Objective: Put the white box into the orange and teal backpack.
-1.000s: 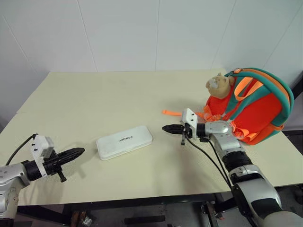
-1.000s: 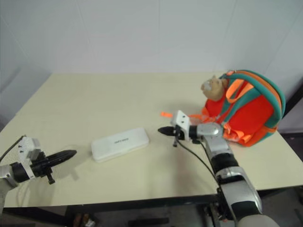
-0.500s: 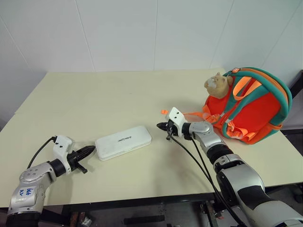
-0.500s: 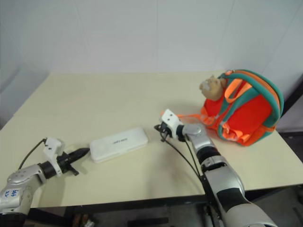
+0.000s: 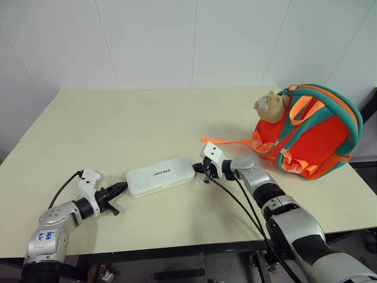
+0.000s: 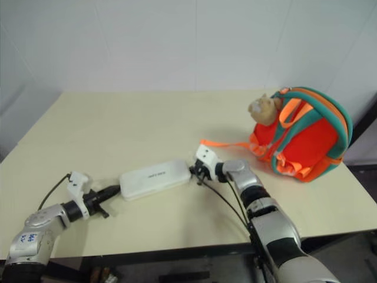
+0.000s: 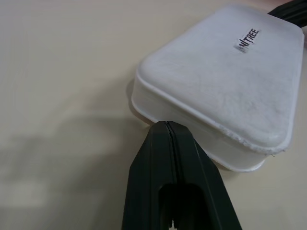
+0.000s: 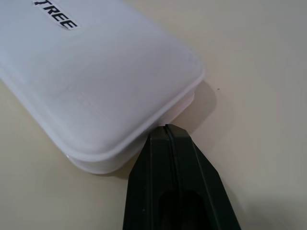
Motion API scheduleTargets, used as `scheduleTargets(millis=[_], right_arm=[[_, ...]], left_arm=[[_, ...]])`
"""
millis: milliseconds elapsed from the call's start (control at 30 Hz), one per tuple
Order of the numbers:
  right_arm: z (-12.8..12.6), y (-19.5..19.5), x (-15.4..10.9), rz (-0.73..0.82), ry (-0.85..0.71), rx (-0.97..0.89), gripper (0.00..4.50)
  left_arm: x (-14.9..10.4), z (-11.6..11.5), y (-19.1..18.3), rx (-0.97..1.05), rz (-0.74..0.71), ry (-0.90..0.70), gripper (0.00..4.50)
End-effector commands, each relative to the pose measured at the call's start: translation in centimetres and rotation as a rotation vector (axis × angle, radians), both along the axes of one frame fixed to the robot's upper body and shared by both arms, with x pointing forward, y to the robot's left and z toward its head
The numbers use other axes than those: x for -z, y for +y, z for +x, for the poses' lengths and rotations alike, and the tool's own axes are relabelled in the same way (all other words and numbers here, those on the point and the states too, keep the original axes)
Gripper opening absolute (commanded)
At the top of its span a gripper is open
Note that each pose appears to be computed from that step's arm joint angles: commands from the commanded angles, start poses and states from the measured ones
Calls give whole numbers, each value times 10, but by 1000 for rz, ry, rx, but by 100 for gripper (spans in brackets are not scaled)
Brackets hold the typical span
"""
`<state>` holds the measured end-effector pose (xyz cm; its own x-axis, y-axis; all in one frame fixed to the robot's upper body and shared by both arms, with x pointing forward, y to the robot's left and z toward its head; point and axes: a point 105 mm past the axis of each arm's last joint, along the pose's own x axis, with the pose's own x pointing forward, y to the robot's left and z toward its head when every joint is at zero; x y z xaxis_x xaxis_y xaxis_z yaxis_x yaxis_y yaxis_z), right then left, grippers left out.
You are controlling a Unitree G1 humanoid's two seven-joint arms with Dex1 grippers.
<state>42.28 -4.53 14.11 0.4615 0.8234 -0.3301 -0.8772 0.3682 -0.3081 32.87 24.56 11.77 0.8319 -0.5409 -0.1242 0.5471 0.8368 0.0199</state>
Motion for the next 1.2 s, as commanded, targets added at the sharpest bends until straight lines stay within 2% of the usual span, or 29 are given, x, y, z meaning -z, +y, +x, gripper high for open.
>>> scheduleTargets(millis=[33, 267, 767, 1033, 1200], right_arm=[[-10, 12, -8, -9, -17, -91, 0], [-19, -5, -11, -35, -9, -85, 0], [-53, -44, -1, -111, 74, 1, 0], [-51, -51, 6, -109, 85, 54, 0], [-43, -59, 2, -111, 74, 65, 0]], left_arm=[[-7, 2, -11, 43, -6, -32, 2], [-4, 6, -16, 87, -7, -11, 2], [3, 26, -55, 257, -1, 29, 2], [5, 24, -60, 293, 7, 47, 2], [9, 15, -40, 255, 47, 79, 2]])
